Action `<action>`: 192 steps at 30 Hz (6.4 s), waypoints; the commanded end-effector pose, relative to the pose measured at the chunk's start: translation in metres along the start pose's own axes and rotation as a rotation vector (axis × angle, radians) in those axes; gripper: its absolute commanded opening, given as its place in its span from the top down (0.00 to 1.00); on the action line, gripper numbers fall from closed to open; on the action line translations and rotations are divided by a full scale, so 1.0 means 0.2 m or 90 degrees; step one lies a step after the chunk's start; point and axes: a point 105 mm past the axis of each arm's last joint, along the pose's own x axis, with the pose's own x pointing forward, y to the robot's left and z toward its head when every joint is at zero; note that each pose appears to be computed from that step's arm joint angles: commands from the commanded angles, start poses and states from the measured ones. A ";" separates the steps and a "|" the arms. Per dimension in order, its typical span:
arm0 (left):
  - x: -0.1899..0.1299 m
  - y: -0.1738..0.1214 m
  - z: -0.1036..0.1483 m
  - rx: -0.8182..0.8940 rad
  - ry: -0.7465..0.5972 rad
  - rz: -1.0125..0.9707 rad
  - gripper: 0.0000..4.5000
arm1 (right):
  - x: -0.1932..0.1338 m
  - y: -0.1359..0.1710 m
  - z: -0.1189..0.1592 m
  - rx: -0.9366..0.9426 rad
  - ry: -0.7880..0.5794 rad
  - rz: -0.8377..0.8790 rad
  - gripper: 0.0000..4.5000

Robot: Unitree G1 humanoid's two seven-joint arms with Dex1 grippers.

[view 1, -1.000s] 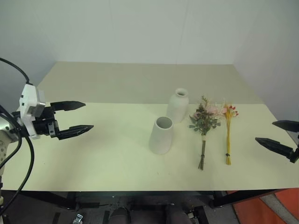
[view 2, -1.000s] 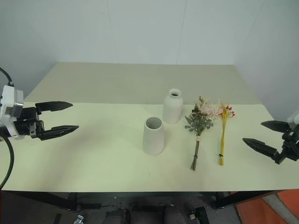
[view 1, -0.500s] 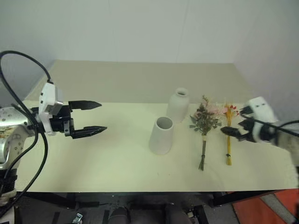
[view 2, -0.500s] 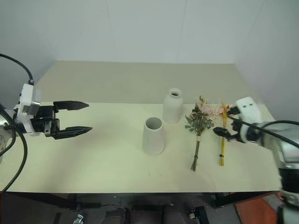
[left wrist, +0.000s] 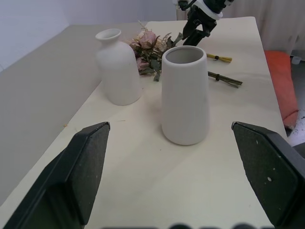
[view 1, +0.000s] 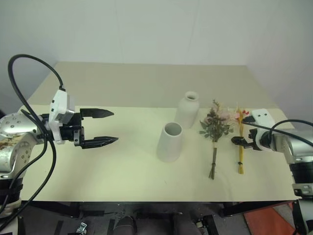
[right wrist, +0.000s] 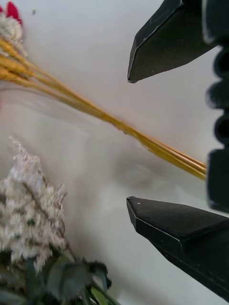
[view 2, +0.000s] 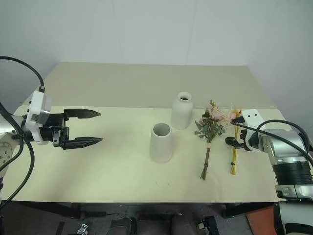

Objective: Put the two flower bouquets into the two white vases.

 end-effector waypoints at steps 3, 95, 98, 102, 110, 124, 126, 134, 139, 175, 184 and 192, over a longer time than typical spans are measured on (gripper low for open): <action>0.00 -0.02 0.06 0.024 -0.014 0.003 0.00 | 0.04 -0.05 0.05 0.064 -0.012 -0.001 0.13; -0.19 -0.03 0.00 -0.001 0.041 0.111 0.00 | -0.48 0.27 0.48 -0.125 -0.391 -0.052 0.01; -0.16 -0.03 -0.01 -0.002 0.033 0.098 0.00 | -0.44 0.21 0.33 -0.064 -0.226 -0.074 0.01; -0.12 0.00 -0.01 0.005 0.024 0.086 0.00 | -0.36 0.26 0.16 -0.006 -0.130 -0.031 0.01; -0.14 0.00 -0.01 0.008 0.033 0.082 0.00 | -0.22 0.42 0.01 0.090 -0.103 0.040 0.01; -0.28 -0.03 -0.04 0.001 0.075 0.130 0.00 | -0.08 0.51 0.00 0.137 -0.032 0.087 0.52; -0.29 -0.03 -0.05 -0.001 0.079 0.138 0.00 | -0.06 0.50 -0.01 0.135 -0.015 0.087 0.68; -0.32 -0.05 -0.07 -0.004 0.085 0.151 0.00 | -0.14 0.28 0.16 0.152 -0.120 -0.070 0.95; -0.35 -0.03 -0.07 -0.002 0.087 0.157 0.00 | -0.39 0.10 0.45 0.153 -0.347 -0.223 0.95; -0.48 -0.09 -0.05 -0.009 0.124 0.172 0.00 | -0.82 1.05 0.57 0.142 -0.902 0.498 0.95; -0.48 -0.09 -0.04 -0.003 0.122 0.176 0.00 | -0.72 1.10 0.53 0.119 -0.887 0.499 0.95; -0.46 -0.08 -0.04 0.000 0.120 0.171 0.00 | -0.70 1.14 0.43 0.069 -0.878 0.520 0.58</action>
